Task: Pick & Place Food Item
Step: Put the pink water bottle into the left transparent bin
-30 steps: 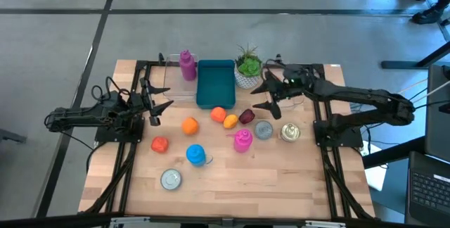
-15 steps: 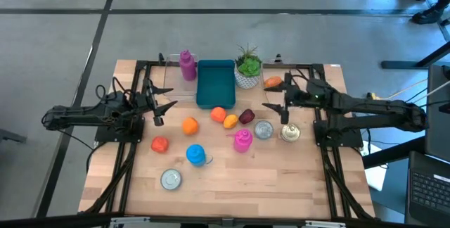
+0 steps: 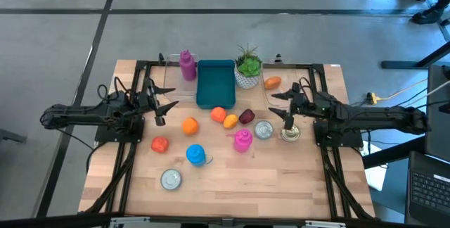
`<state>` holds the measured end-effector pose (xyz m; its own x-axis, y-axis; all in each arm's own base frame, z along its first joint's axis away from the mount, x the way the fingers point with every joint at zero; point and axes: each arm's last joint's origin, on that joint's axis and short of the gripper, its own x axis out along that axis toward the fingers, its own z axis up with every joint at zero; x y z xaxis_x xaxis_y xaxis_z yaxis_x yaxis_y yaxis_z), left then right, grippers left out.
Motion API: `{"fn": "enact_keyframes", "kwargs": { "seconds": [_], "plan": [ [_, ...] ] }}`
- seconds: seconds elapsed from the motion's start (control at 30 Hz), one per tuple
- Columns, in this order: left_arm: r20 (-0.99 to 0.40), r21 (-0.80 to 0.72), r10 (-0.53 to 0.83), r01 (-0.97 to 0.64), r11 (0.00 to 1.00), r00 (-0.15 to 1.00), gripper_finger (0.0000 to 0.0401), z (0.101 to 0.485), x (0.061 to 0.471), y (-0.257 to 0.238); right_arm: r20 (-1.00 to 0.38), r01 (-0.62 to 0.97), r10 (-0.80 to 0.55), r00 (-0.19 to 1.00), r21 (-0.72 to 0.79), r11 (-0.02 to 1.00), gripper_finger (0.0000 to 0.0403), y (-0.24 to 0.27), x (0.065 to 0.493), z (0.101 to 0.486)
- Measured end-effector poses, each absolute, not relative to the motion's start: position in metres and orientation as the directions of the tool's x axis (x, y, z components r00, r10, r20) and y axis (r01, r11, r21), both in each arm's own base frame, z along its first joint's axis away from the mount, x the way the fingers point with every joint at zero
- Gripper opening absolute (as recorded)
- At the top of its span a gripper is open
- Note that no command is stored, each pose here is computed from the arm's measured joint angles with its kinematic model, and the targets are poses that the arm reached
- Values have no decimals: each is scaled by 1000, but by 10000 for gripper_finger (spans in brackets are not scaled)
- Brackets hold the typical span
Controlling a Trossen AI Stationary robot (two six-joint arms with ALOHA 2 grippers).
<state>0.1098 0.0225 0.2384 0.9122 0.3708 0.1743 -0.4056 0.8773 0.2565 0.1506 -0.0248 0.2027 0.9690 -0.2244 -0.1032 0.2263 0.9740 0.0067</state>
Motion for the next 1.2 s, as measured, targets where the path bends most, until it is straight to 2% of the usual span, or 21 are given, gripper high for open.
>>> {"fn": "enact_keyframes", "kwargs": {
  "seconds": [0.2,0.9,1.2],
  "plan": [
    [176,258,370,-405,877,912,221,239,113,23,-4,216,-216,976,59,975,278,-22,145,186],
    [196,263,372,-414,871,907,219,240,121,24,4,193,-194,981,96,977,278,-21,144,185],
    [185,315,373,-414,854,909,220,239,123,24,11,194,-196,981,94,977,278,-21,144,185]
  ]
}}
